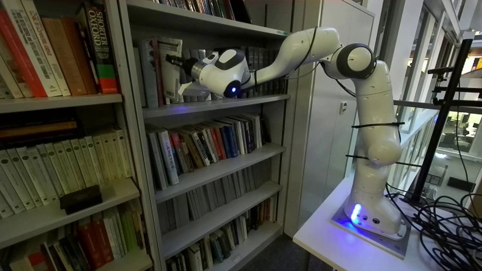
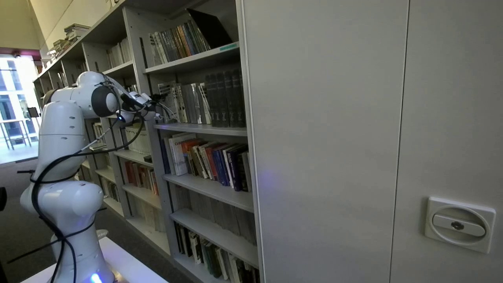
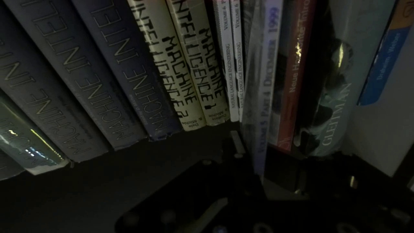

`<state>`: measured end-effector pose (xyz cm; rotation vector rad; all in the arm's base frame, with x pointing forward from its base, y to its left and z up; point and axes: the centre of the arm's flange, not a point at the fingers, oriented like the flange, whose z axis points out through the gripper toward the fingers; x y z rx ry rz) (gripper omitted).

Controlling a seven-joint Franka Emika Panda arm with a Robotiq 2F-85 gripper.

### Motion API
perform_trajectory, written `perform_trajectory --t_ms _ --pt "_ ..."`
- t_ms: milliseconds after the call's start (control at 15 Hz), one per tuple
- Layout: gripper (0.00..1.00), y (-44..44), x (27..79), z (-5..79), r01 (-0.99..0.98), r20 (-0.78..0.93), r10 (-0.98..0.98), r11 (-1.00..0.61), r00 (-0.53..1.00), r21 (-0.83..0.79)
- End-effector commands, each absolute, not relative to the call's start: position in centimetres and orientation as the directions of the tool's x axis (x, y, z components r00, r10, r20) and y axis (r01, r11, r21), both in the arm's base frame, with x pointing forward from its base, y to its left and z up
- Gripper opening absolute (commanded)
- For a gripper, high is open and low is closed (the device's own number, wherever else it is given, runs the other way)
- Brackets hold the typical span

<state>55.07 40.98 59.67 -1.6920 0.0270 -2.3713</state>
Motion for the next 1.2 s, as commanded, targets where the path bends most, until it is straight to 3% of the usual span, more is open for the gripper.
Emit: perform_trajectory --t_ms 0,1133 --pt "0.02 40.4 56.7 61.5 0.151 0.938 -0.191 -0.977 -0.289 -0.152" --pt "0.02 41.5 57.1 62.7 0.154 0.957 -0.184 -0.976 -0.222 -0.152"
